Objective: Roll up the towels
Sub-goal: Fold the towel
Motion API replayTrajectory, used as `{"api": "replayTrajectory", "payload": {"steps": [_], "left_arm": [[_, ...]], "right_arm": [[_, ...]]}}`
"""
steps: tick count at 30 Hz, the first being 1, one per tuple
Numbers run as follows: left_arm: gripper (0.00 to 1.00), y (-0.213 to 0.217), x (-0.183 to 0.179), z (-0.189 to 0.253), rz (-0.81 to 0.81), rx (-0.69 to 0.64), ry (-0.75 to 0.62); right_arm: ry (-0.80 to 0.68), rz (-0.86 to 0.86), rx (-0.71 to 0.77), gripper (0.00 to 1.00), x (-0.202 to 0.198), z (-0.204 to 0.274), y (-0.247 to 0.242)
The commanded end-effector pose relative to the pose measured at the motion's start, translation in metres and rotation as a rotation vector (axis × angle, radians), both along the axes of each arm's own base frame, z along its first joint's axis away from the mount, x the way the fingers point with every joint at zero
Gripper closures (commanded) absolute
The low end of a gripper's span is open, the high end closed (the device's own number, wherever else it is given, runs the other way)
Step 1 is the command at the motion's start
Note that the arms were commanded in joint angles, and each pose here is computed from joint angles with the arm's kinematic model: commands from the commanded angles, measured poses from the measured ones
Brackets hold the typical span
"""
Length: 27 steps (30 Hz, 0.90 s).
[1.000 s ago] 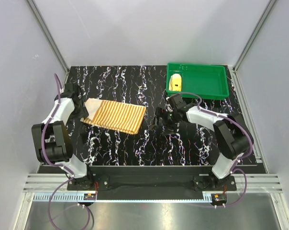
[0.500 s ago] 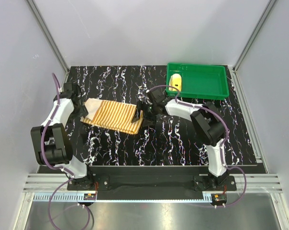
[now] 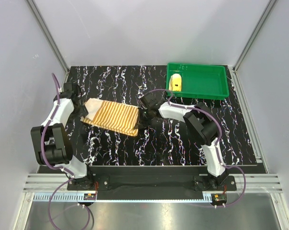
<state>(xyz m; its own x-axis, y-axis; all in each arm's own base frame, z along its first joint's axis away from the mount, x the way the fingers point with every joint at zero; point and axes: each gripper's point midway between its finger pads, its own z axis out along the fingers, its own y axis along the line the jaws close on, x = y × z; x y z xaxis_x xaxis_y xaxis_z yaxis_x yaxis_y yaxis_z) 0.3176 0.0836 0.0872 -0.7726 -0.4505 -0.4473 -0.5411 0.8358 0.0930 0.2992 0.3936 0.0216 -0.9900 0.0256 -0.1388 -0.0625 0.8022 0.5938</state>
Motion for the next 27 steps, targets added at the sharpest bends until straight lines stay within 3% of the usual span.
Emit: {"api": "replayTrajectory", "payload": {"steps": [1, 9, 11, 14, 15, 18, 23, 27], "left_arm": [[0.32, 0.005, 0.004, 0.012, 0.019, 0.018, -0.054], [0.33, 0.006, 0.002, 0.018, 0.029, 0.04, -0.07], [0.34, 0.005, 0.002, 0.02, 0.03, 0.048, -0.07], [0.35, -0.002, 0.003, 0.028, 0.013, 0.057, -0.093], [0.35, -0.007, 0.005, 0.031, -0.001, 0.043, -0.111], [0.35, -0.041, 0.014, 0.049, -0.117, -0.05, -0.227], [0.35, -0.116, 0.011, 0.094, -0.346, -0.196, -0.444], [0.41, -0.178, 0.01, 0.112, -0.509, -0.348, -0.533]], "right_arm": [[-0.07, -0.024, -0.099, 1.0, 0.007, 0.016, -0.023], [-0.075, -0.079, -0.236, 1.0, -0.017, 0.011, -0.109], [-0.072, -0.094, -0.269, 0.95, -0.025, 0.009, -0.128], [-0.071, -0.105, -0.329, 0.69, -0.035, 0.006, -0.151], [-0.073, -0.108, -0.347, 0.47, -0.037, 0.005, -0.157], [-0.086, -0.141, -0.413, 0.28, -0.043, 0.007, -0.186], [-0.137, -0.214, -0.402, 0.27, -0.051, 0.03, -0.226], [-0.244, -0.186, -0.201, 0.3, -0.049, 0.073, -0.205]]}}
